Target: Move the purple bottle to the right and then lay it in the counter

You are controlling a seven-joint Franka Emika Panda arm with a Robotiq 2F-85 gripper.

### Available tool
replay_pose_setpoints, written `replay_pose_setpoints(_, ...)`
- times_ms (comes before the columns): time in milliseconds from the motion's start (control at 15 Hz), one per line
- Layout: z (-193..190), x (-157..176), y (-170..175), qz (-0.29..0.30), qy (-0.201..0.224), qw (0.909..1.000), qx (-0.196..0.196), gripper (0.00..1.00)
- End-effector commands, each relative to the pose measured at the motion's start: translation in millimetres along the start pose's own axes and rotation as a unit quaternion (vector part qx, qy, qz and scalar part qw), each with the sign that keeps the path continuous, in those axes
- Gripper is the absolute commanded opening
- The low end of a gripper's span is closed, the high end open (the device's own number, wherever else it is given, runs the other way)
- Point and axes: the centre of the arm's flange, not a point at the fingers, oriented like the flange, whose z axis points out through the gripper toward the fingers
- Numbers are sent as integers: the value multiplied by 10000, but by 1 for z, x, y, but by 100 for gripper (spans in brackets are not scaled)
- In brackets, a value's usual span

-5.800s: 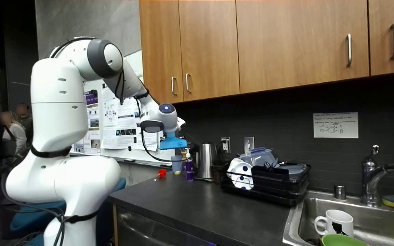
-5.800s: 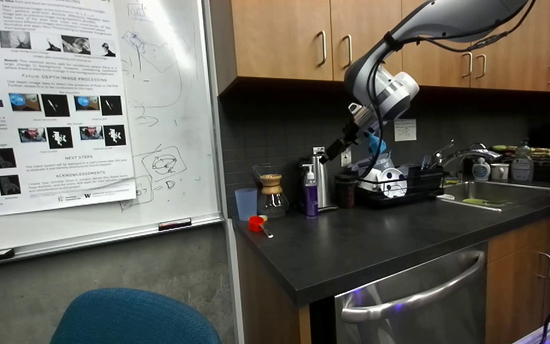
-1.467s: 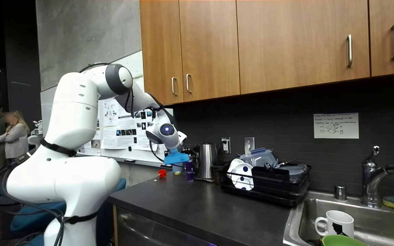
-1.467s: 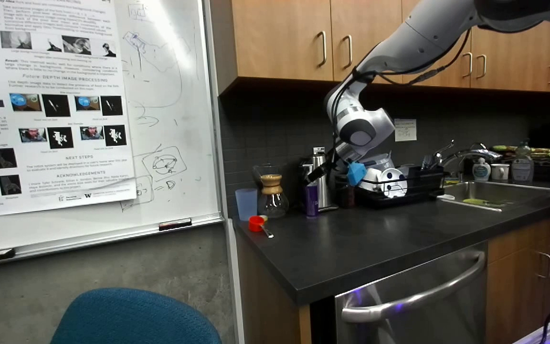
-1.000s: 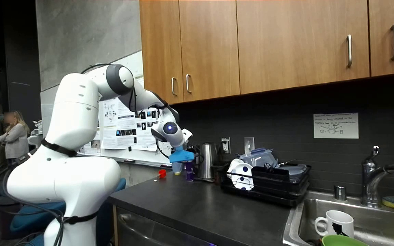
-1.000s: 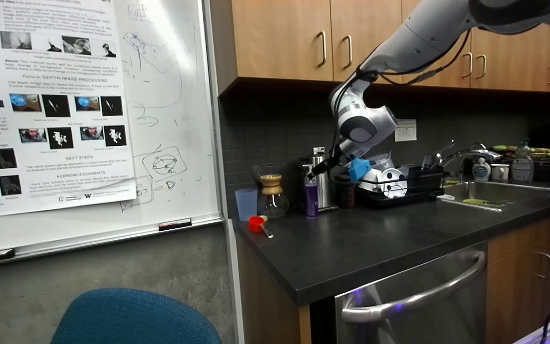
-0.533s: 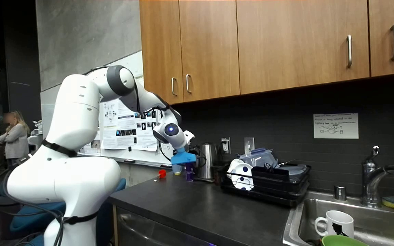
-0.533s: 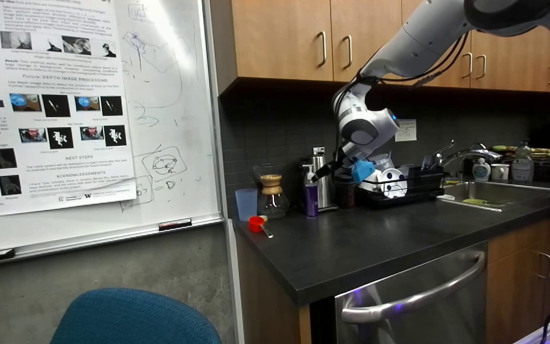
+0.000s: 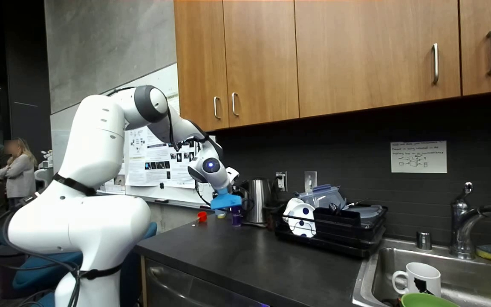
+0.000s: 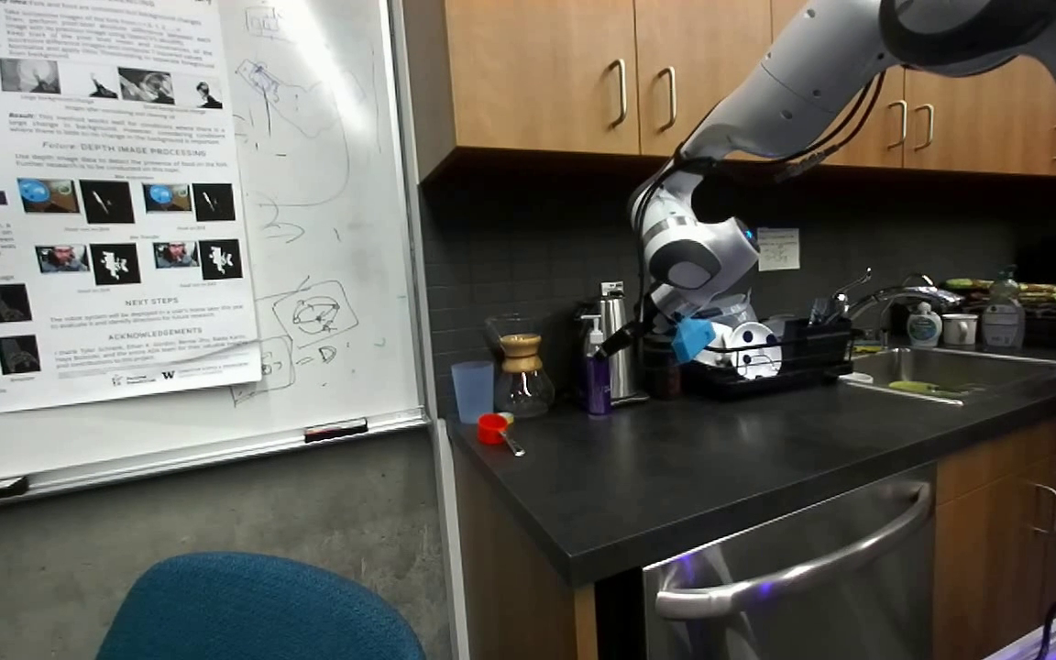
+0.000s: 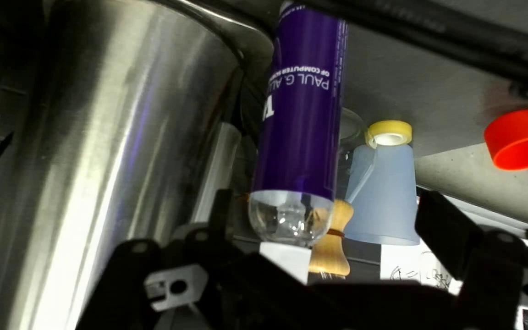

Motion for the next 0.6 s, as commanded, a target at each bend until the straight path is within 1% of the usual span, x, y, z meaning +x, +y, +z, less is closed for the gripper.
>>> replay_pose_setpoints(0, 5, 9, -14, -172, 23, 9998, -50, 100)
replay_pose_setpoints(200, 8, 12, -19, -216, 39, 9998, 0, 100)
replay_pose_setpoints(533, 13, 13, -9, -165, 8, 9998, -89, 100)
